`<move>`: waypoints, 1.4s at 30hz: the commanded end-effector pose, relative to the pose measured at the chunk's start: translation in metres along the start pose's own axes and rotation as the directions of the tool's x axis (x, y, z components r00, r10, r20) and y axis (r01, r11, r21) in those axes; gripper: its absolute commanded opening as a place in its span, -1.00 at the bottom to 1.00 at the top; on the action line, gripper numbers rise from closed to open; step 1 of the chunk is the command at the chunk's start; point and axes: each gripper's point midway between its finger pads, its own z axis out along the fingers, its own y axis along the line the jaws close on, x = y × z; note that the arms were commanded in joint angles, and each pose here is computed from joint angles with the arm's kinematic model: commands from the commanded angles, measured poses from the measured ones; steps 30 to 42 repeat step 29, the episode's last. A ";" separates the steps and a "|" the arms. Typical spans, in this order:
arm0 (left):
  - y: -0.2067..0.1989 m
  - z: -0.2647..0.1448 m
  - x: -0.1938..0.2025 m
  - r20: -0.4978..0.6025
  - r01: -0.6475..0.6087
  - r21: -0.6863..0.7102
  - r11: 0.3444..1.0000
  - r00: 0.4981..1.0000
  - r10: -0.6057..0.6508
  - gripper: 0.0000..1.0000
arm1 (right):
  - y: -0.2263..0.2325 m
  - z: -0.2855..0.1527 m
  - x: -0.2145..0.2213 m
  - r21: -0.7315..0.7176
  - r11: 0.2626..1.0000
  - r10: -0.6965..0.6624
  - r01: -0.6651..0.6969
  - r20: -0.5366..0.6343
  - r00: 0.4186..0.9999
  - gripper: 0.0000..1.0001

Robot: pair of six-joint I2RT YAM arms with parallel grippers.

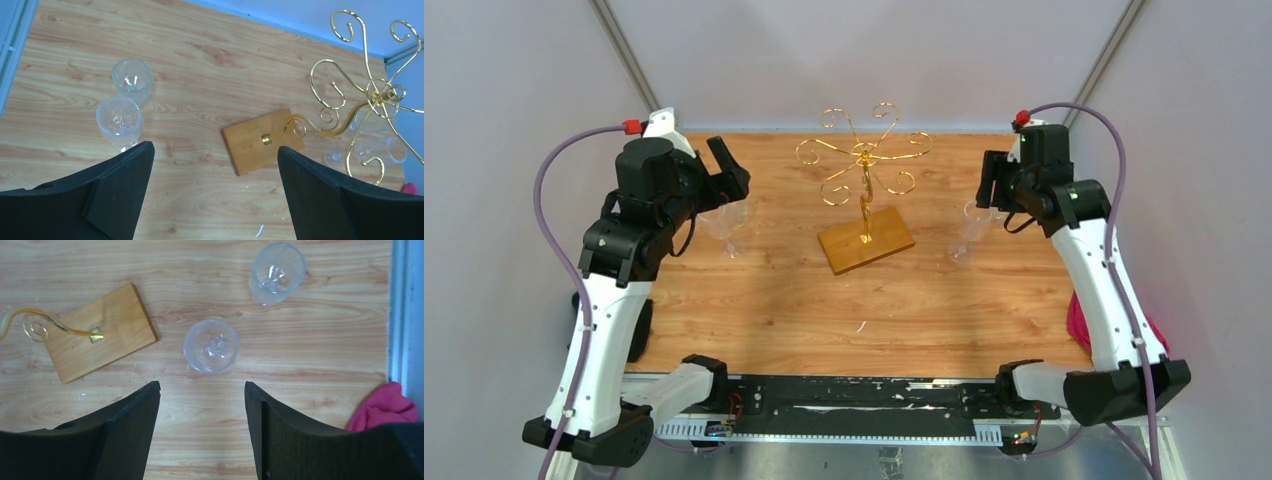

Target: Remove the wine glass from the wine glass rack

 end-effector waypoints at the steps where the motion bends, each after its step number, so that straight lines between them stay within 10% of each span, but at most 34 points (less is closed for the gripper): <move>1: -0.001 -0.009 -0.006 0.044 -0.008 0.017 1.000 0.999 0.007 1.00 | -0.015 -0.035 -0.020 0.079 0.996 0.024 -0.036 0.157 0.987 0.36; 11: 0.002 -0.015 -0.007 0.062 0.001 0.012 1.000 0.998 -0.002 1.00 | -0.046 -0.079 -0.028 0.181 0.976 0.048 -0.124 0.376 0.925 0.42; 42: 0.002 -0.021 -0.007 0.071 0.002 0.020 1.000 0.998 -0.003 1.00 | -0.049 -0.077 -0.024 0.200 0.971 0.052 -0.129 0.352 0.935 0.44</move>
